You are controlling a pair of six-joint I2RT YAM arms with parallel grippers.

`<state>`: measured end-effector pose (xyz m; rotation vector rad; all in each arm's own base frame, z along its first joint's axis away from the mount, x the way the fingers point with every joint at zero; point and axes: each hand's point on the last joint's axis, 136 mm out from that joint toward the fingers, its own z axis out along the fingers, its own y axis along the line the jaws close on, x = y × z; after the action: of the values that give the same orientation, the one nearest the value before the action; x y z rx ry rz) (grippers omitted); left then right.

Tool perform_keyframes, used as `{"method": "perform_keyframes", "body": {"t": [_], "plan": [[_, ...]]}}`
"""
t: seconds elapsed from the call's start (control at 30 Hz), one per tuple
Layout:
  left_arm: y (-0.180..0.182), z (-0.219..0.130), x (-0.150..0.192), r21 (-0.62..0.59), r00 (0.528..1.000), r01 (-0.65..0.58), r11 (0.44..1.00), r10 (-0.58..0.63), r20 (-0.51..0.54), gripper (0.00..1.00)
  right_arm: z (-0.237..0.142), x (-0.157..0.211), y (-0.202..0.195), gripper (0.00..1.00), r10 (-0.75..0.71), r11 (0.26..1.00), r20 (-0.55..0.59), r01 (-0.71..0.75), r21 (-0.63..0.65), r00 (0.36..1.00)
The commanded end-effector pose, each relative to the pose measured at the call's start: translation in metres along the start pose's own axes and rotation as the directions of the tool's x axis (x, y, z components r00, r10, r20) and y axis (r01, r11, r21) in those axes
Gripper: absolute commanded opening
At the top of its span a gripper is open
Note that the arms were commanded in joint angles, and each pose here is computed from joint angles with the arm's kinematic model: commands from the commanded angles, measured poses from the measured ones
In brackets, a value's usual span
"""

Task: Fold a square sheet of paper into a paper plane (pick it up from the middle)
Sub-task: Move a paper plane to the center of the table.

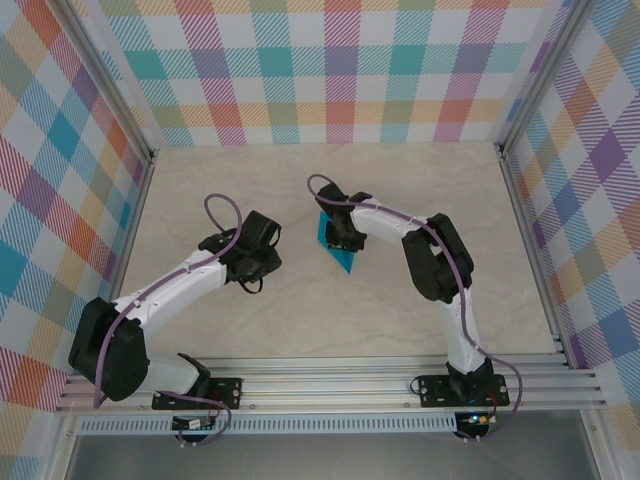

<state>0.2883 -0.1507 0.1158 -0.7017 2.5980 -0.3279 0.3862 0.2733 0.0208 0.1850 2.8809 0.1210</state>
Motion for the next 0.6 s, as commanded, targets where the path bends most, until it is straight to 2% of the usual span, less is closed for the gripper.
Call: {"method": "perform_keyframes", "body": {"t": [0.0, 0.07, 0.23, 0.37, 0.57], "plan": [[0.003, 0.004, 0.0, -0.006, 1.0, 0.013, 1.0, -0.013, -0.008, 0.33, 0.006, 0.01, -0.011, 0.33, 0.024, 0.998, -0.035, -0.022, 0.067, 0.999], [0.003, 0.004, 0.0, -0.006, 1.0, 0.012, 1.0, -0.012, -0.009, 0.33, 0.011, 0.011, -0.011, 0.3, 0.021, 0.997, -0.05, -0.018, 0.07, 0.999], [0.004, 0.004, 0.0, -0.01, 1.0, 0.008, 1.0, -0.009, -0.006, 0.33, 0.014, 0.014, -0.01, 0.32, 0.007, 0.998, -0.063, -0.003, 0.063, 0.998], [0.004, 0.002, -0.002, -0.008, 1.0, -0.01, 1.0, 0.01, 0.002, 0.33, -0.007, 0.001, -0.004, 0.33, -0.035, 0.998, -0.032, 0.036, 0.046, 0.999], [0.002, -0.008, -0.011, -0.004, 0.998, -0.046, 0.999, 0.047, 0.045, 0.35, -0.05, -0.018, 0.002, 0.47, -0.067, 0.998, 0.041, 0.068, -0.016, 0.997]]}}
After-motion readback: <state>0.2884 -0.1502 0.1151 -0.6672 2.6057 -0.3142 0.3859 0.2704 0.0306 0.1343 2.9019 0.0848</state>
